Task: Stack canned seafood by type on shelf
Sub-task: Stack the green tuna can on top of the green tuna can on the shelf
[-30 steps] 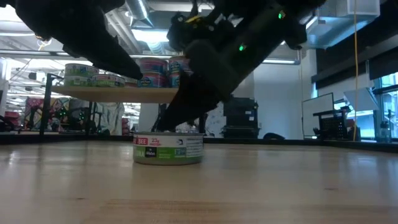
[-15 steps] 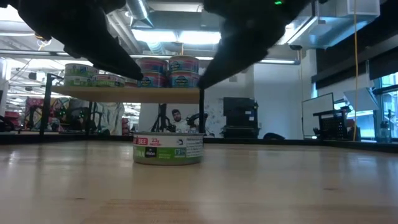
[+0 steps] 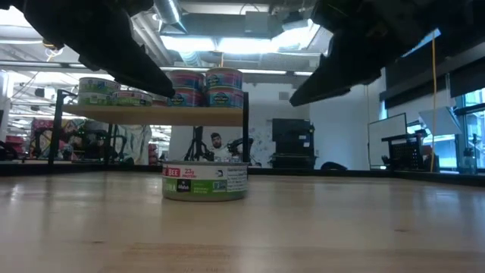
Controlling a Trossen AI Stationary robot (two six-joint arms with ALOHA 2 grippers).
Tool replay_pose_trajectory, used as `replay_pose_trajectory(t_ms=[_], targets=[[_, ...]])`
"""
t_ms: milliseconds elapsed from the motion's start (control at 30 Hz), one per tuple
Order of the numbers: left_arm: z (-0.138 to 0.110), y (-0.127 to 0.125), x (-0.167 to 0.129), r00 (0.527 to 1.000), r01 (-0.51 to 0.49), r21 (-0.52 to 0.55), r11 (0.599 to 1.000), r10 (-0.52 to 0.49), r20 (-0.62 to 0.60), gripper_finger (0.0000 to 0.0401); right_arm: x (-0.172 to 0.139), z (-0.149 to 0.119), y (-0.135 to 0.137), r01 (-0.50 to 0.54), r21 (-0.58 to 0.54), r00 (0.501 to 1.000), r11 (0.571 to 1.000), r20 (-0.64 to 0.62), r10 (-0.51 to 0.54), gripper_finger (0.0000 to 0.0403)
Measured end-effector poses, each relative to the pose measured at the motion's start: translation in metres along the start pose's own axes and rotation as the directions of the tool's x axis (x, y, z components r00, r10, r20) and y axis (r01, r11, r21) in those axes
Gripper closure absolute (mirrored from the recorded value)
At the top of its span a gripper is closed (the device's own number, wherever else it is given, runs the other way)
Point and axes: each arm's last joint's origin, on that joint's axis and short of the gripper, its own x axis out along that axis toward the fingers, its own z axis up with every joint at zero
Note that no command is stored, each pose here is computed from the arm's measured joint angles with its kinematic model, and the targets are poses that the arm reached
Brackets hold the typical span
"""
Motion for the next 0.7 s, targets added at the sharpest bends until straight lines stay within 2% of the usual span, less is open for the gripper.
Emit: replay_pose_trajectory(t_ms=[233, 467, 600, 700], targets=[[0.002, -0.001, 0.008, 1.000, -0.001, -0.015, 1.000, 0.001, 0.026, 0.0151, 0.003, -0.005, 0.000, 0.007, -0.009, 1.000, 1.000, -0.024, -0.007, 0.0269], [-0.003, -0.004, 0.034, 0.996, 0.088, 0.016, 0.996, -0.088, 0.002, 0.0153, 0.003, -0.002, 0.000, -0.003, 0.003, 1.000, 1.000, 0.009, 0.003, 0.0269], [-0.009, -0.004, 0.048, 0.975, 0.214, 0.004, 0.977, -0.213, -0.054, 0.0193, 0.005, -0.004, 0.002, -0.043, 0.001, 0.999, 0.999, -0.006, 0.043, 0.0269], [-0.012, -0.004, 0.057, 0.970, 0.235, 0.003, 0.972, -0.235, -0.062, 0.0242, 0.013, -0.008, 0.006, -0.099, -0.002, 0.995, 0.995, -0.018, 0.099, 0.0267]])
